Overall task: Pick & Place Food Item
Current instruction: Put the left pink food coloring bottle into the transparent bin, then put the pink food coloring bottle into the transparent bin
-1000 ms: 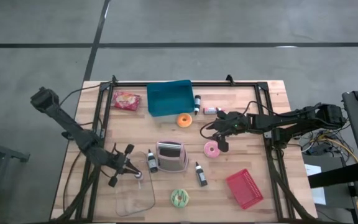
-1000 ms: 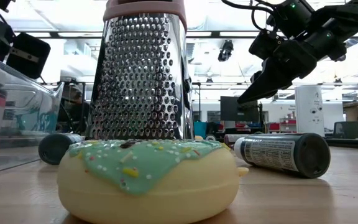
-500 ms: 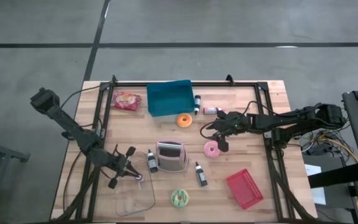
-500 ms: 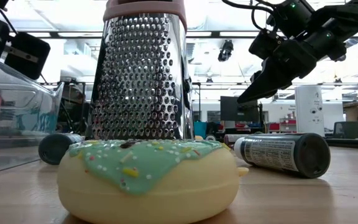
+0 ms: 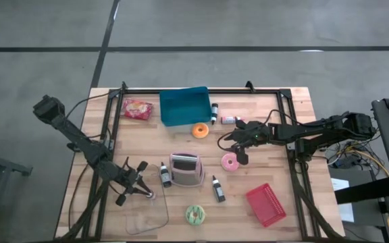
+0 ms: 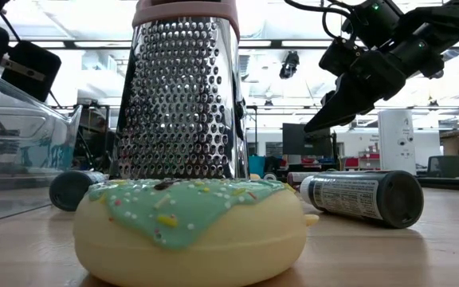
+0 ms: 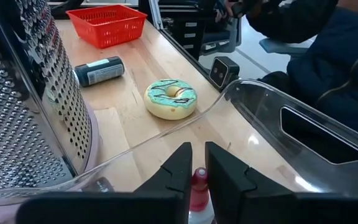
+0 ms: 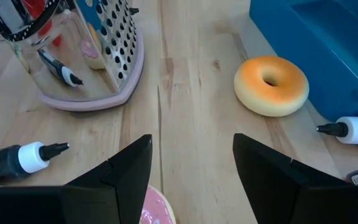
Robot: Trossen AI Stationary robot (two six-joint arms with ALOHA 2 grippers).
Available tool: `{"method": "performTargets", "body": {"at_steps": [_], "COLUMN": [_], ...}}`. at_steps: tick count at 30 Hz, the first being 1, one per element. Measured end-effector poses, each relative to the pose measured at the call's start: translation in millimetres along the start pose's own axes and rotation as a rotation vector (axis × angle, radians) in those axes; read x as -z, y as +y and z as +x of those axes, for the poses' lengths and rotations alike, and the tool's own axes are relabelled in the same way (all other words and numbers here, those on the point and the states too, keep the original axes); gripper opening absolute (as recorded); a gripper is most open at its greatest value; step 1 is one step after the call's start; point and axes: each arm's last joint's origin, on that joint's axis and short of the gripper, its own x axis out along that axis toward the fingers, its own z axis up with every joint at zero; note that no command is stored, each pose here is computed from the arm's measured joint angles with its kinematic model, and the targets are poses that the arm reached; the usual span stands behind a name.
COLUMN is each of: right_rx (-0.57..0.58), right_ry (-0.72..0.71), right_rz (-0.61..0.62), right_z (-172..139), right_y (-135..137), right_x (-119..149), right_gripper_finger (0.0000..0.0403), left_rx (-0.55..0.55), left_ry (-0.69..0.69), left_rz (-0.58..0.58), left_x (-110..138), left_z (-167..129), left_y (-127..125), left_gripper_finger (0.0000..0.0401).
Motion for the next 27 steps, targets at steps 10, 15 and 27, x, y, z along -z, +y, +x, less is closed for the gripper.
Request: {"method": "performTargets", "body": {"at_steps": [10, 15, 27], "right_rx": [0.0, 0.0, 0.092], "right_ry": [0.001, 0.002, 0.019], "right_rz": [0.003, 0.004, -0.004], "right_z": [0, 0, 0], "right_y": [0, 0, -3], "right_x": [0, 0, 2], "right_gripper_finger": [0.0219, 0.0219, 0.0219], "left_rx": [0.02, -0.021, -0.293], "left_ry": [-0.048, -0.075, -0.082], "left_rz": [-0.015, -0.003, 0.122], "left_x": [-6, -12, -32], "left_z": [0, 1, -3], "left_y": [-2, -2, 2], "left_gripper_finger": [0.009, 0.0129, 0.0172]}}
